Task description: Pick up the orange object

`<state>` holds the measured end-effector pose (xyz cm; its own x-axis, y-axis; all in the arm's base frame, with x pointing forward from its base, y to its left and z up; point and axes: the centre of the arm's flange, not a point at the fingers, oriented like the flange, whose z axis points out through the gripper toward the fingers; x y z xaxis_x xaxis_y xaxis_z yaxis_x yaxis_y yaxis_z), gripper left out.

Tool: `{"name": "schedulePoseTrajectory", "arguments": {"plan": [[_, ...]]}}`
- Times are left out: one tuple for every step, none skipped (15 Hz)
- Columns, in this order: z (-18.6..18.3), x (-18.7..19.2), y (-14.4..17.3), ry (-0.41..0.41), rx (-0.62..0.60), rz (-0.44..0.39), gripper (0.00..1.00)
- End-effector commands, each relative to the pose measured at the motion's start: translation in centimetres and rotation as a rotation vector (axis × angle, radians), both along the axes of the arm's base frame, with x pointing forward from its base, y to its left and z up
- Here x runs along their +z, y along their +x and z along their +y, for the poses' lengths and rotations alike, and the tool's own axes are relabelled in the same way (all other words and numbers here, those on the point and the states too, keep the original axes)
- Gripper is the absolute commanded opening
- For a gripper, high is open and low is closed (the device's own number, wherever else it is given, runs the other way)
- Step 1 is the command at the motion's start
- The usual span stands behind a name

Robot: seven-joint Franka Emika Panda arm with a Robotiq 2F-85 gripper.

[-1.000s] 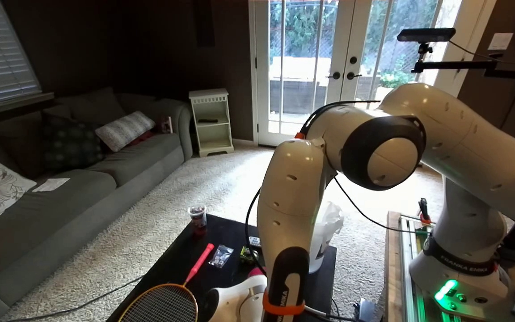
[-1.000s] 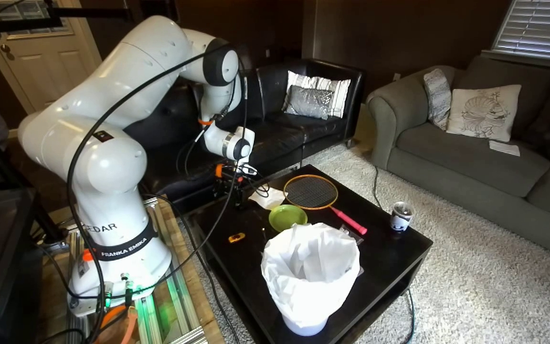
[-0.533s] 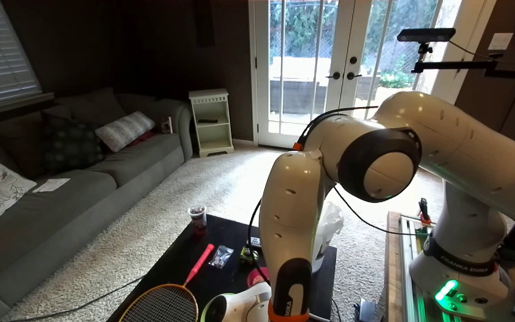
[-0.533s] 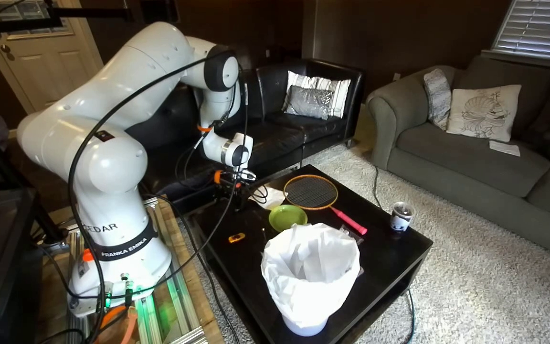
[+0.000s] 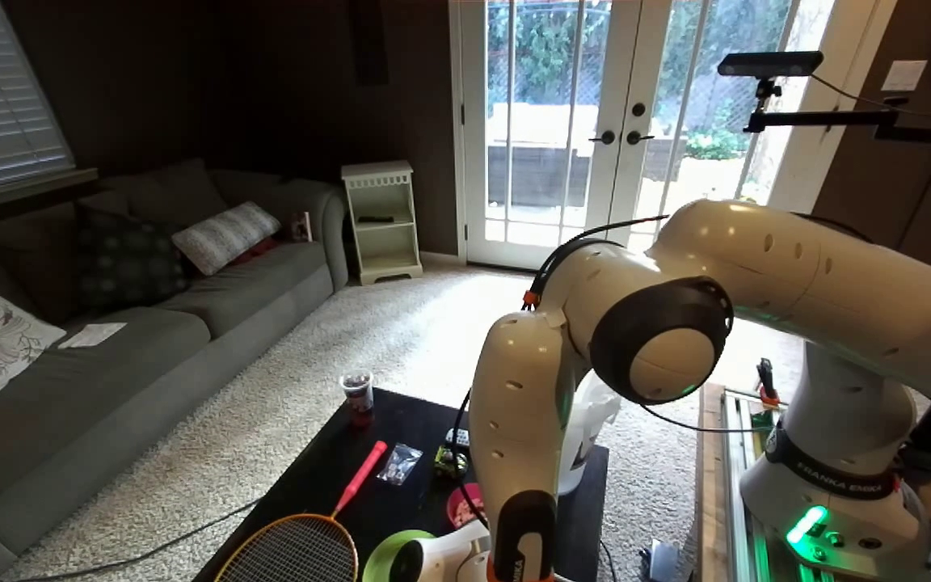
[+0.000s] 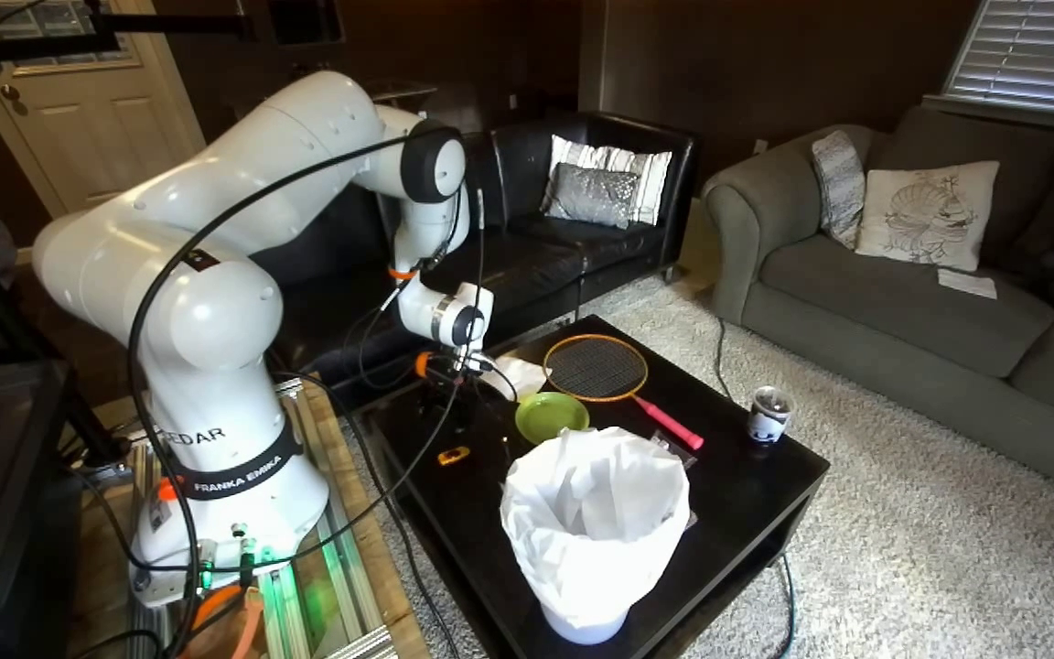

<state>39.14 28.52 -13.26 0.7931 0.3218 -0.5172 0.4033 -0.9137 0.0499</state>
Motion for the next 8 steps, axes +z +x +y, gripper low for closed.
{"name": "schedulePoseTrajectory", "arguments": {"plan": [[-0.1, -2.9, 0.5, -0.032, -0.035, -0.046, 1.0], [-0.3, -3.3, 0.5, -0.034, -0.041, -0.059, 1.0], [-0.4, -3.6, 0.6, -0.038, -0.049, -0.073, 1.0], [-0.6, -4.0, 0.7, -0.044, -0.058, -0.083, 1.0], [-0.7, -4.3, 0.8, -0.048, -0.063, -0.088, 1.0], [-0.8, -4.6, 0.9, -0.054, -0.068, -0.091, 1.0], [-0.8, -4.8, 0.9, -0.056, -0.071, -0.09, 1.0], [-1.0, -5.2, 0.7, -0.066, -0.071, -0.079, 1.0]]}}
